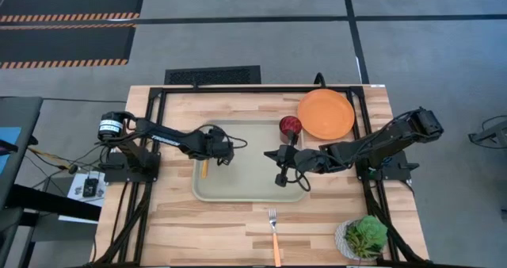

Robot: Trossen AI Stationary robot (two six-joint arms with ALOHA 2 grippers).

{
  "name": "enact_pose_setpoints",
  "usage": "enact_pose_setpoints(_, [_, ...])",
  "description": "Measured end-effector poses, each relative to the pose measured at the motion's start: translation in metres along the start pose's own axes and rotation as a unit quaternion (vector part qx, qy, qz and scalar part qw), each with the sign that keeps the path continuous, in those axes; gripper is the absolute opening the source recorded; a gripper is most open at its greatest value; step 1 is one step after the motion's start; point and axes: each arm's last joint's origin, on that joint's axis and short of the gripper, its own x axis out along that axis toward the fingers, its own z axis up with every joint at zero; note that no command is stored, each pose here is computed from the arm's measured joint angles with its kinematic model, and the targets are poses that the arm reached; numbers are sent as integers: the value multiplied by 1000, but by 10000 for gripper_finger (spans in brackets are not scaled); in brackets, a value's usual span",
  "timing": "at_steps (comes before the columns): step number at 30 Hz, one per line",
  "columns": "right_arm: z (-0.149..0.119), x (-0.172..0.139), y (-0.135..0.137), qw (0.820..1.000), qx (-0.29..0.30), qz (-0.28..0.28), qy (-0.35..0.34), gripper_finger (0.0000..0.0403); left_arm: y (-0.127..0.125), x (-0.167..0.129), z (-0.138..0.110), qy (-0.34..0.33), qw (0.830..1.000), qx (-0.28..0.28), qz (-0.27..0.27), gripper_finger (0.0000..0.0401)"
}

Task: Pick and place plate/cup/fork/spoon on tray
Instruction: Put the orange plate on the gray serving tray to the right of the orange spoon

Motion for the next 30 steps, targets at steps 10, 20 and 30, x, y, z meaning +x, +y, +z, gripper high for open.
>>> enact_pose_setpoints(10, [-15, -46, 19, 998, -59, 5, 10, 6, -29, -18, -13, -58, 993, 69, -78, 9])
enact_pose_setpoints(20, [-54, -97, 4, 999, -16, 20, 22, 5, -37, -45, -10, -166, 947, 109, -253, 9])
enact_pose_setpoints(30, [-65, -116, -47, 991, 24, -55, 122, 5, 14, -73, -36, -252, 887, 138, -361, 9])
